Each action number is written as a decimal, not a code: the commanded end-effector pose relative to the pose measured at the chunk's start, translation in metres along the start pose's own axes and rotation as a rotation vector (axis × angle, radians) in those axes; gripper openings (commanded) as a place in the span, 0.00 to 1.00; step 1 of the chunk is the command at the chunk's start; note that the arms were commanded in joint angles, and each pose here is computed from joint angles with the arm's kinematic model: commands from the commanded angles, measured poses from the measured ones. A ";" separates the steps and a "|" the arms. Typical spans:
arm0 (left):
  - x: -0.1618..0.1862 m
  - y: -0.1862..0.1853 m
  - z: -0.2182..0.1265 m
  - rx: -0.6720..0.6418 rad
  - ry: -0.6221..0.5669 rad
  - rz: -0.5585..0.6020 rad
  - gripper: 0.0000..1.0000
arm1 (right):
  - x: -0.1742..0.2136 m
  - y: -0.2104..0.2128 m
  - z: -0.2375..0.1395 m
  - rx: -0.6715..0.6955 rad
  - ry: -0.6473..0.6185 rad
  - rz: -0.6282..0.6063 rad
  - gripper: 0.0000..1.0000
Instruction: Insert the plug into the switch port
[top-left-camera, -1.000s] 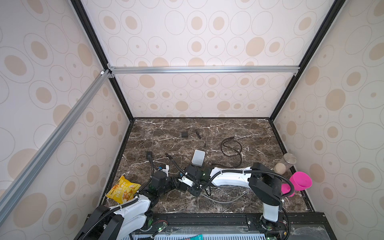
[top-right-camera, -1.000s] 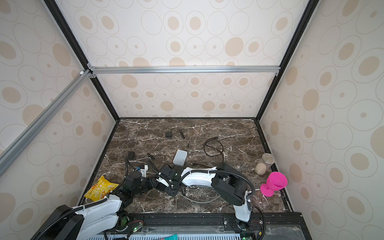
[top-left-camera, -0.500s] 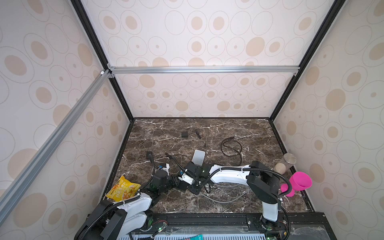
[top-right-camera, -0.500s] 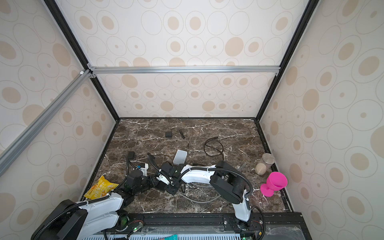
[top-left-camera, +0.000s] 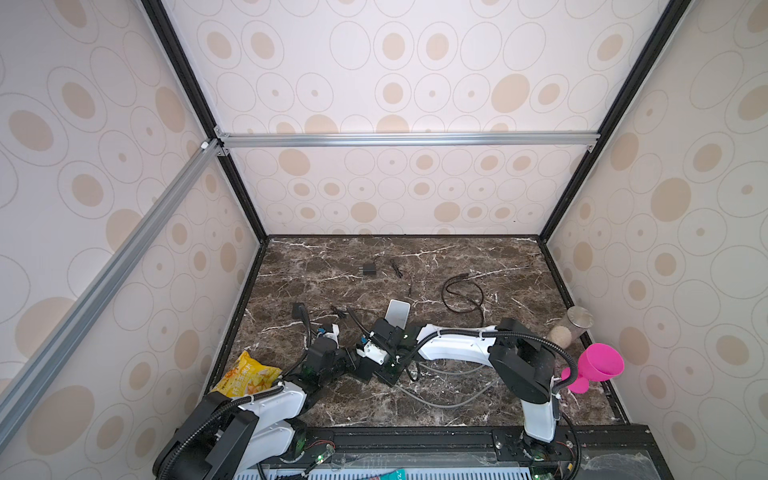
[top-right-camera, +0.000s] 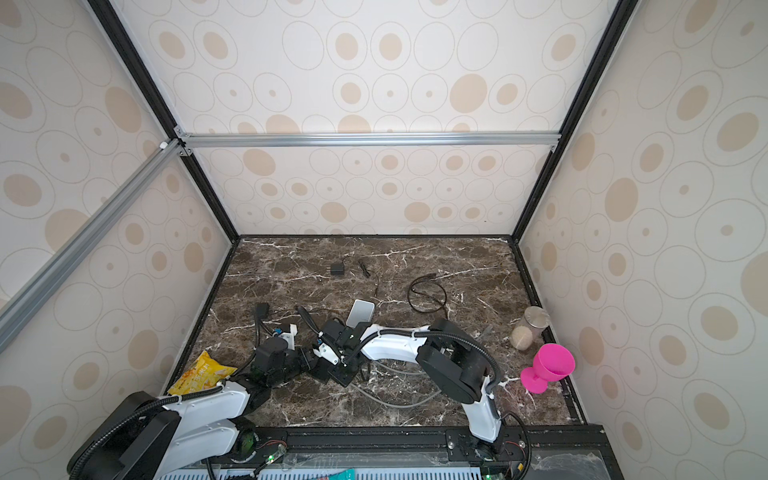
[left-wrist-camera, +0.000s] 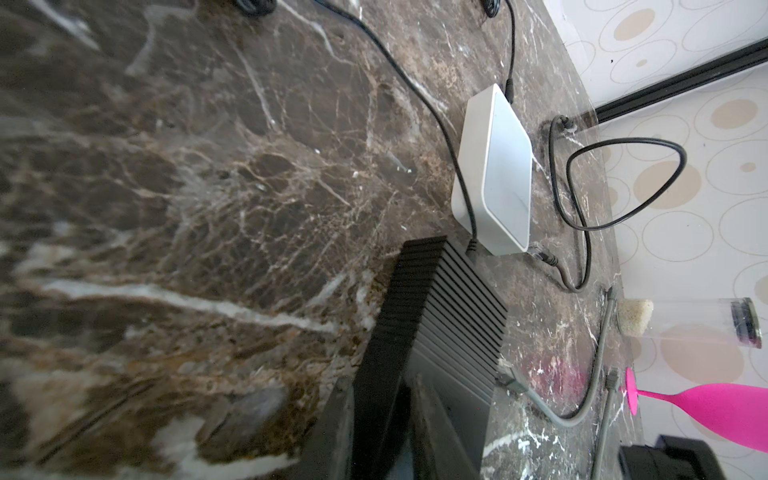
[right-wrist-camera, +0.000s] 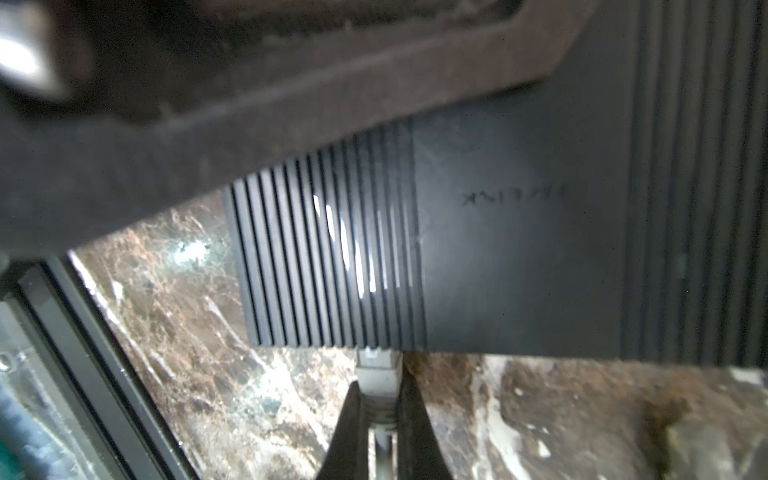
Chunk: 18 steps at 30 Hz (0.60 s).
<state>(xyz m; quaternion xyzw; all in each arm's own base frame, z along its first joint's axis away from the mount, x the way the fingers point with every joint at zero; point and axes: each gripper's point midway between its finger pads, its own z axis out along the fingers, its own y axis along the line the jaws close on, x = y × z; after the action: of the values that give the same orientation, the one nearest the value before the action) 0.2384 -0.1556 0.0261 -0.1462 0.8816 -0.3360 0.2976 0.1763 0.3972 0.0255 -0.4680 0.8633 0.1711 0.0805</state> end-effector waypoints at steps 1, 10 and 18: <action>0.095 0.006 -0.014 0.025 0.416 -0.039 0.24 | -0.173 -0.003 -0.078 0.134 -0.666 -0.064 0.00; 0.095 0.005 -0.014 0.026 0.418 -0.034 0.24 | -0.184 0.058 -0.082 -0.191 -0.693 -0.223 0.00; 0.095 0.006 -0.014 0.026 0.417 -0.032 0.24 | -0.187 -0.001 -0.079 0.179 -0.637 -0.191 0.00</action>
<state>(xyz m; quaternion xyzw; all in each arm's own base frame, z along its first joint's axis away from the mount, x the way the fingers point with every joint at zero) 0.2420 -0.1512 0.0262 -0.1534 0.8807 -0.3244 0.3093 0.1944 0.3963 0.0271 -0.4922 0.8575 0.1242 0.0839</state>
